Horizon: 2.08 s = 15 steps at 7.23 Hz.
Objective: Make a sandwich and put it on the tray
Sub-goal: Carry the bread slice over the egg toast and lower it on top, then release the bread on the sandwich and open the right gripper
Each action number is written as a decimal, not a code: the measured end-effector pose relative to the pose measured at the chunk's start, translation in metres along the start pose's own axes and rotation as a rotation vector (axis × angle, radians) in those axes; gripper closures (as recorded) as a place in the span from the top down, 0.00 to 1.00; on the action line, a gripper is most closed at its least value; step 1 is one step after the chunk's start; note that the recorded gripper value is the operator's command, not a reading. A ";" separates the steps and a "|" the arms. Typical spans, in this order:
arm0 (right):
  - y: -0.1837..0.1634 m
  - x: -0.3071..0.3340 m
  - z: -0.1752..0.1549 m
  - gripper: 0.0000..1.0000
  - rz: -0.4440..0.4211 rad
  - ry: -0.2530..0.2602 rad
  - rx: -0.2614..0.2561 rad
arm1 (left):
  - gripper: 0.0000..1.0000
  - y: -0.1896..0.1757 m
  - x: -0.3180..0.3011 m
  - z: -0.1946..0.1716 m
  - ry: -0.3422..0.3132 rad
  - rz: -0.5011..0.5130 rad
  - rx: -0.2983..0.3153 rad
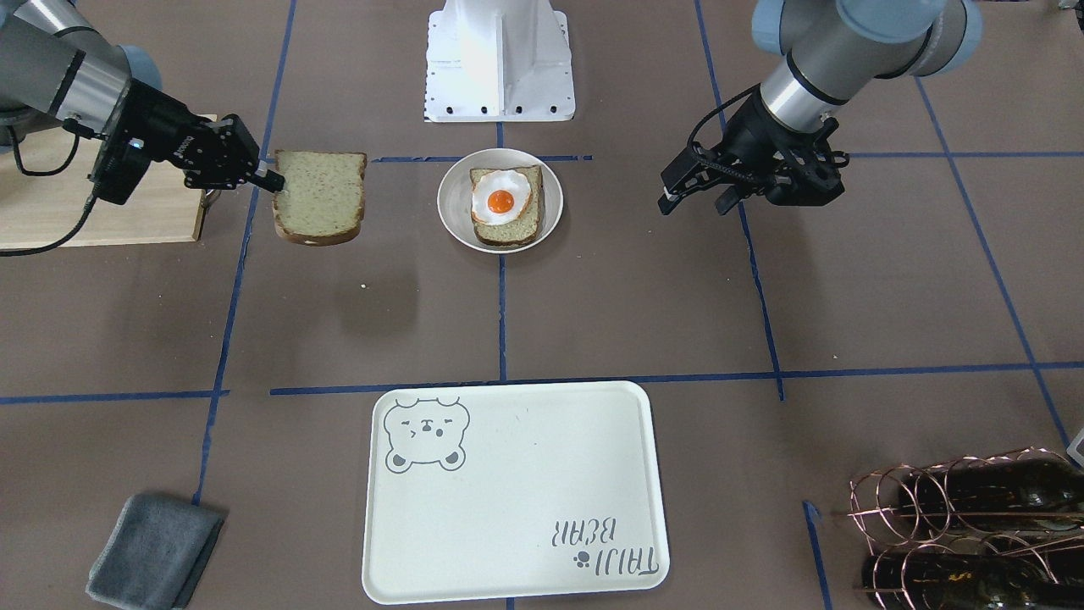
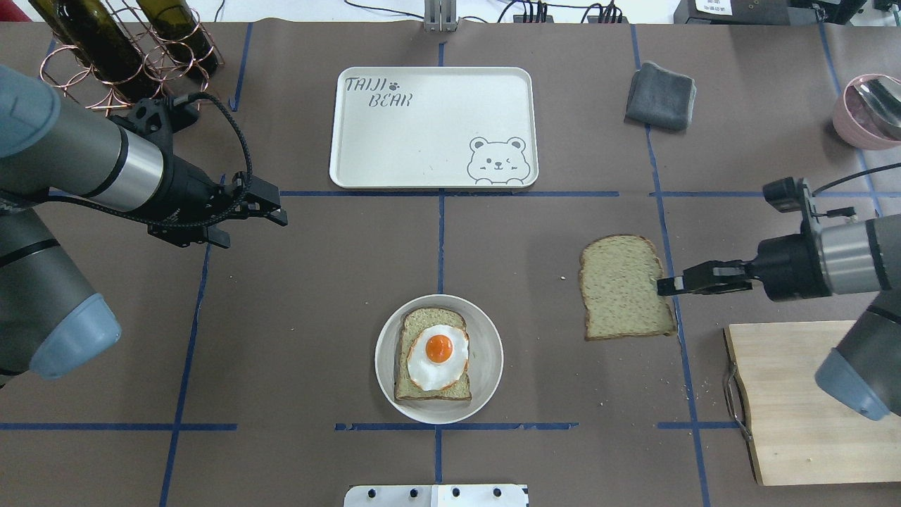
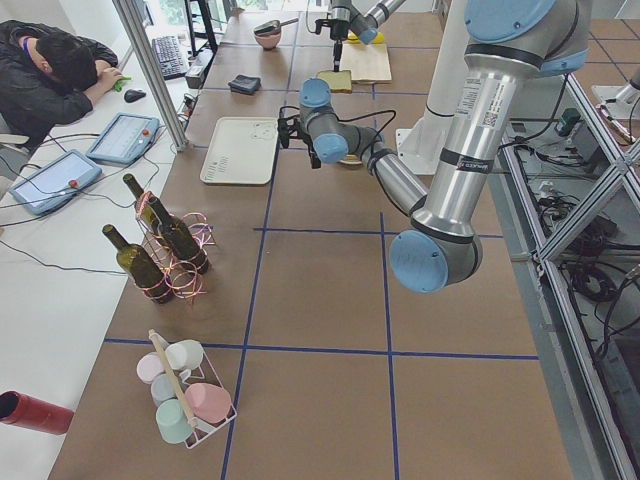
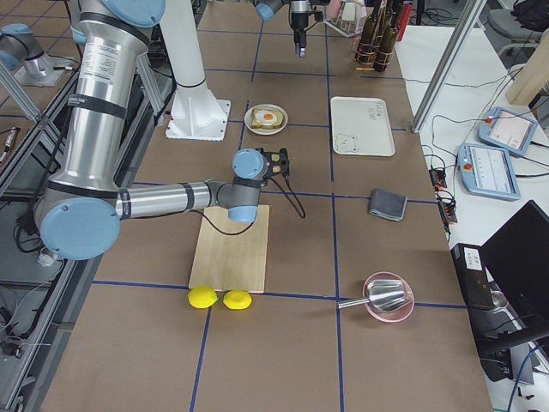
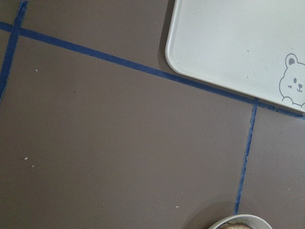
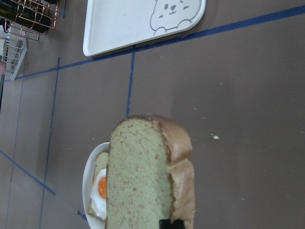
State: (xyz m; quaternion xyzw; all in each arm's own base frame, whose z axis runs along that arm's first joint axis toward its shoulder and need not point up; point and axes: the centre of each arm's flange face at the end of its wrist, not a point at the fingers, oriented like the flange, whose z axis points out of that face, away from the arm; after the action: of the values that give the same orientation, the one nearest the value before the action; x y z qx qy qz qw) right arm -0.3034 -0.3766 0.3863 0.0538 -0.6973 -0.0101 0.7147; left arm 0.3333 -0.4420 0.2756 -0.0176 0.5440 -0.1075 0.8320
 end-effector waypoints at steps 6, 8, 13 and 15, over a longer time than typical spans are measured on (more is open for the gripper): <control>0.066 -0.126 0.186 0.00 0.024 0.037 0.043 | 1.00 -0.003 -0.004 0.007 -0.013 -0.009 -0.005; 0.082 -0.117 0.207 0.00 0.028 0.069 0.049 | 1.00 -0.003 -0.004 0.008 -0.014 -0.009 -0.006; 0.093 -0.099 0.223 1.00 0.032 0.109 0.052 | 1.00 -0.005 -0.005 0.013 -0.015 -0.029 -0.010; 0.091 -0.101 0.221 1.00 0.031 0.105 0.057 | 1.00 -0.007 -0.005 0.017 -0.001 -0.036 -0.009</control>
State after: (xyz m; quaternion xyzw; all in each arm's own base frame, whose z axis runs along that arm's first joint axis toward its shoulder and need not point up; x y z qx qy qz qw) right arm -0.5321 -0.2908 0.2990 0.0639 -0.6597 0.0238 0.7484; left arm 0.3461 -0.4493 0.2879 -0.0313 0.5435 -0.1198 0.8302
